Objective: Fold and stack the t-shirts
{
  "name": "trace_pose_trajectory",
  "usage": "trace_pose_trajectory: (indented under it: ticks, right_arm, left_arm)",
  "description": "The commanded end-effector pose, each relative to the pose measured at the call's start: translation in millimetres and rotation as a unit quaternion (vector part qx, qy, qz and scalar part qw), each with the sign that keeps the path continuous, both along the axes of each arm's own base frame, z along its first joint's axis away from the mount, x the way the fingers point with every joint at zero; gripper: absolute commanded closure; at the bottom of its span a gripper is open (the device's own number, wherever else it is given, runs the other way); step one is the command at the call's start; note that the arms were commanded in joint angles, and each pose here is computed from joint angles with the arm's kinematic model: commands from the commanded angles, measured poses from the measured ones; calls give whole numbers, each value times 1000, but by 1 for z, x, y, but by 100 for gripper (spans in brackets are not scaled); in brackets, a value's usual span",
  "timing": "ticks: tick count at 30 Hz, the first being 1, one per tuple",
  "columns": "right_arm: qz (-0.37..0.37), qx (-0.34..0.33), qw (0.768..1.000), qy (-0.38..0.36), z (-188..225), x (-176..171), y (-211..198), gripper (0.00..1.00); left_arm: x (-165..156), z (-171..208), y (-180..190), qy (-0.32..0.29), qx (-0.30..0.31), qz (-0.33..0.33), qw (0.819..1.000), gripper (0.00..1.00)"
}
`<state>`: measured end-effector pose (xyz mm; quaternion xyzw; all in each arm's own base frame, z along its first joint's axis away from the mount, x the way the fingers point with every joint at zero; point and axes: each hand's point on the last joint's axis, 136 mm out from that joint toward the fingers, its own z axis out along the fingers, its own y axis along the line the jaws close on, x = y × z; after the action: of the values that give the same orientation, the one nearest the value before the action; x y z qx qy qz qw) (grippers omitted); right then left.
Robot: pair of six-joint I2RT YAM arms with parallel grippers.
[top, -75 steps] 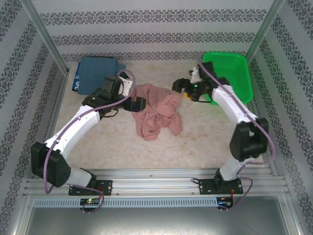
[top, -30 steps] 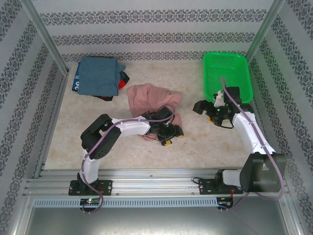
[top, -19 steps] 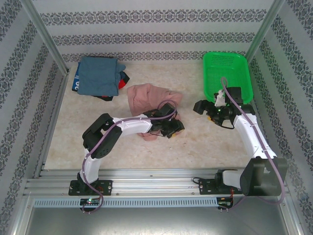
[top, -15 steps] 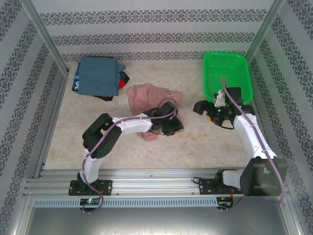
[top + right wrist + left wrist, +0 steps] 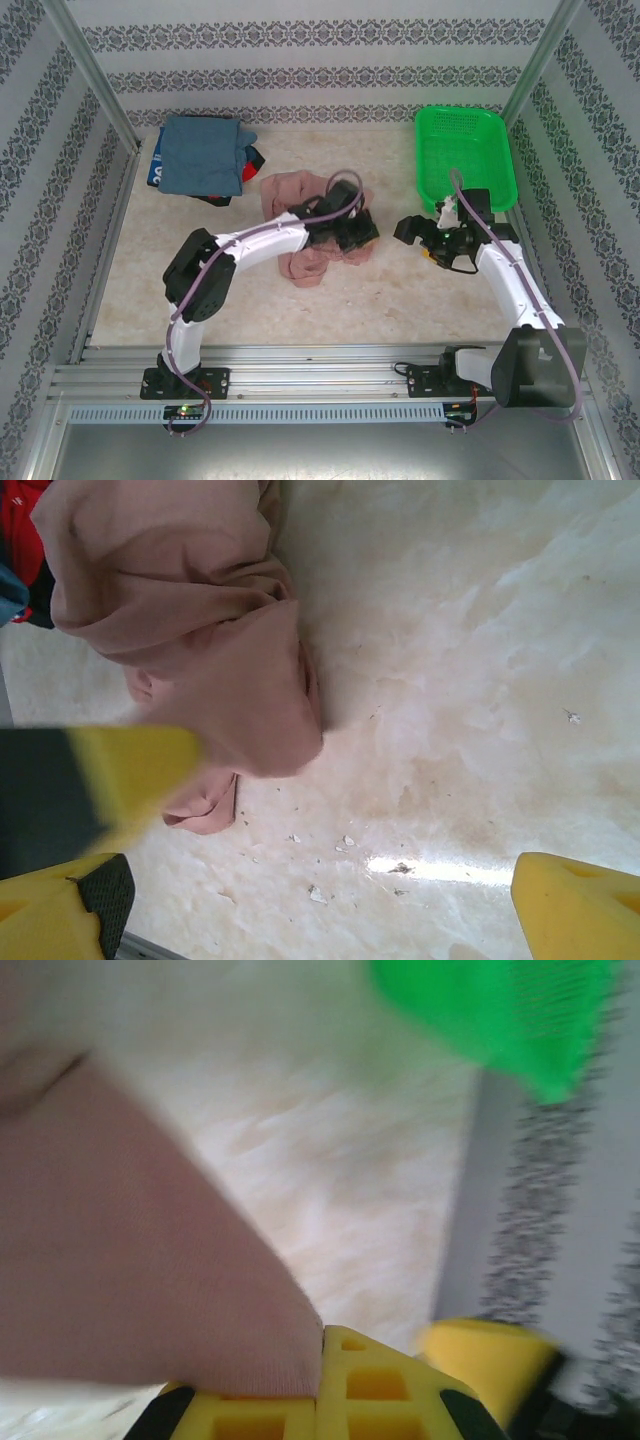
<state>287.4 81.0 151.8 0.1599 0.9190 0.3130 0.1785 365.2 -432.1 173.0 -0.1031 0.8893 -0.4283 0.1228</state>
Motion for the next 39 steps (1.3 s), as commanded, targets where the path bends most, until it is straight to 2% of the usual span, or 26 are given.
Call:
trace_pose_trajectory:
  ticks: [1,7,11,14,16,19,22,26,29,31,34,39]
  right_arm:
    - [-25,-7,999,-25,10,5,-7,3]
    - [-87,-39,992,-77,37,8,-29,2]
    - [-105,-38,988,-107,51,10,-34,2]
    - [-98,-6,990,-105,46,13,-24,2]
    - [-90,15,991,-99,42,14,-18,2]
    - [-68,39,992,-99,40,17,-4,2]
    - [-33,42,996,-72,26,16,16,2]
    - [2,26,999,-45,7,12,43,3]
    - [42,22,998,-42,1,9,71,3]
    - [76,22,996,-32,-5,5,93,3]
    - [138,12,990,-33,-13,-3,127,5]
    - [203,-17,978,-33,-31,-6,176,11]
  left_arm:
    - [13,122,-2,-148,-31,-46,987,100]
    - [24,228,23,-272,-19,-32,961,100]
    - [12,292,48,-339,-15,-15,941,100]
    - [6,315,92,-364,28,20,931,100]
    - [5,323,139,-378,78,61,921,100]
    - [4,326,198,-371,99,110,917,100]
    - [-1,309,218,-353,102,116,923,100]
    - [-3,267,242,-316,120,141,931,100]
    - [-2,262,275,-311,118,180,926,100]
    - [-3,264,280,-319,138,173,922,100]
    - [0,260,271,-320,128,153,926,100]
    - [4,260,274,-339,132,158,918,100]
